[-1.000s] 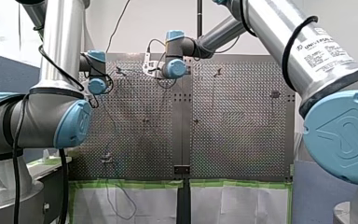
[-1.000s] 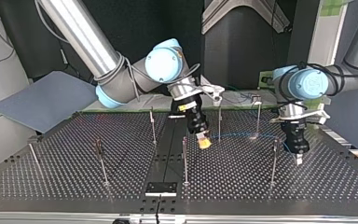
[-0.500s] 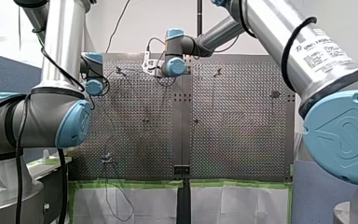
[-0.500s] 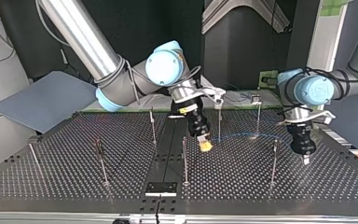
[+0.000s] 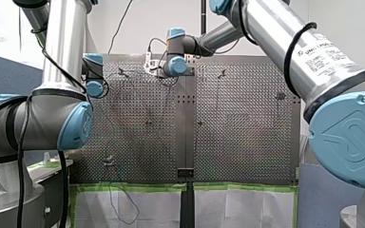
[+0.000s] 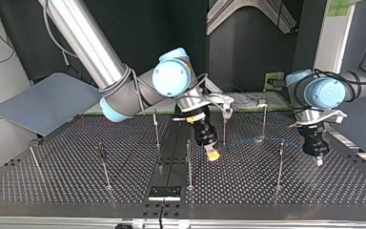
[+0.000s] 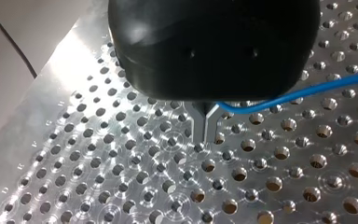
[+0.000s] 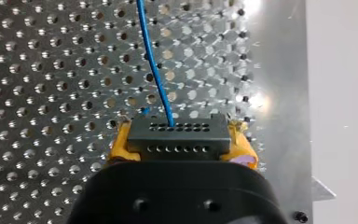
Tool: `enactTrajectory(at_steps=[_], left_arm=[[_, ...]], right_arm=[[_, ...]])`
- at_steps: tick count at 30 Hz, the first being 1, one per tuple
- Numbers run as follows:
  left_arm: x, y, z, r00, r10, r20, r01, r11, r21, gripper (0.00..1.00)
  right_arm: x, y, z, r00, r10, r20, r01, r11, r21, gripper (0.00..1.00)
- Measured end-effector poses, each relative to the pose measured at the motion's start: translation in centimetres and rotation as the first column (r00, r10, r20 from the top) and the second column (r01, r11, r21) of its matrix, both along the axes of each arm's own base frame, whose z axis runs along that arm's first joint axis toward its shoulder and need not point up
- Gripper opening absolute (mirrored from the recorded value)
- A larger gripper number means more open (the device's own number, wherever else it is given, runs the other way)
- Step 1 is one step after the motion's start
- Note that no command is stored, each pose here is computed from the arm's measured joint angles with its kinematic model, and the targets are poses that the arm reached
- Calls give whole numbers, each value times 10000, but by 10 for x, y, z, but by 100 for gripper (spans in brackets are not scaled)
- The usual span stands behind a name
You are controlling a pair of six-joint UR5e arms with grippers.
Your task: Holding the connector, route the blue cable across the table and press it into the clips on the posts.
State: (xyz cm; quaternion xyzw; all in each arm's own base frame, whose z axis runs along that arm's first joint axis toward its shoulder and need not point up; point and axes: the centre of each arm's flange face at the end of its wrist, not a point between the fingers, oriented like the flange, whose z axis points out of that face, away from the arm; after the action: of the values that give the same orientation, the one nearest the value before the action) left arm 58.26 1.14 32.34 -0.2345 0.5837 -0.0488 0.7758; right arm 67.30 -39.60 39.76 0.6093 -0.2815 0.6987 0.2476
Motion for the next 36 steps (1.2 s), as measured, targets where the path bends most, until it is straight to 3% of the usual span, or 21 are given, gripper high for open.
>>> enactTrajectory(at_steps=[7, 9, 11, 12, 14, 18, 22, 24, 25, 30, 32, 33, 35, 36], left_arm=[[3, -2, 3, 9974, -607, 392, 619, 9976, -312, 0], [3, -5, 1, 9957, -842, 396, 856, 9957, -355, 6], [1, -8, -3, 9942, -1020, 339, 1033, 9938, -407, 27], [0, -9, -6, 9937, -1085, 283, 1098, 9929, -463, 27], [-3, -11, -10, 9938, -1098, 176, 1107, 9923, -552, 44], [-15, -16, -12, 9943, -1064, 108, 1069, 9917, -714, 46], [-26, -21, -2, 9922, -1179, 409, 1212, 9884, -912, 48], [-30, -25, 7, 9889, -1327, 663, 1389, 9852, -1002, 48], [-32, -26, 10, 9871, -1405, 766, 1480, 9836, -1032, 43], [-43, -32, 26, 9771, -1834, 1076, 1955, 9739, -1157, 45], [-47, -34, 29, 9737, -1987, 1118, 2116, 9702, -1182, 61], [-50, -36, 30, 9714, -2085, 1131, 2217, 9677, -1201, 61], [-53, -37, 30, 9694, -2184, 1120, 2317, 9649, -1234, 84], [-55, -37, 29, 9689, -2219, 1094, 2350, 9638, -1261, 84]], right_arm=[[1, -1, 2, 10000, -3, -3, 3, 10000, -61, 0], [1, -1, 1, 10000, 0, -30, 0, 10000, -85, 0], [1, -1, 1, 10000, 2, -52, -3, 10000, -93, 0], [1, -1, 1, 10000, 3, -57, -4, 10000, -96, 0], [1, -1, 1, 10000, 3, -79, -4, 9999, -105, 0], [1, 0, 0, 9999, 2, -119, -4, 9999, -119, 0], [1, 0, 0, 9998, 0, -174, -2, 9999, -125, 0], [1, 0, -1, 9997, -3, -242, 0, 9999, -122, 0], [1, 0, -1, 9997, -4, -263, 1, 9999, -121, 0], [1, 2, -2, 9995, 11, -307, -14, 9999, -113, 0], [2, 2, -2, 9995, 21, -314, -25, 9999, -110, 0], [2, 3, -3, 9995, 27, -320, -31, 9999, -106, 0], [2, 3, -3, 9995, 33, -324, -36, 9999, -103, 0], [2, 3, -3, 9995, 34, -324, -37, 9999, -103, 0]])
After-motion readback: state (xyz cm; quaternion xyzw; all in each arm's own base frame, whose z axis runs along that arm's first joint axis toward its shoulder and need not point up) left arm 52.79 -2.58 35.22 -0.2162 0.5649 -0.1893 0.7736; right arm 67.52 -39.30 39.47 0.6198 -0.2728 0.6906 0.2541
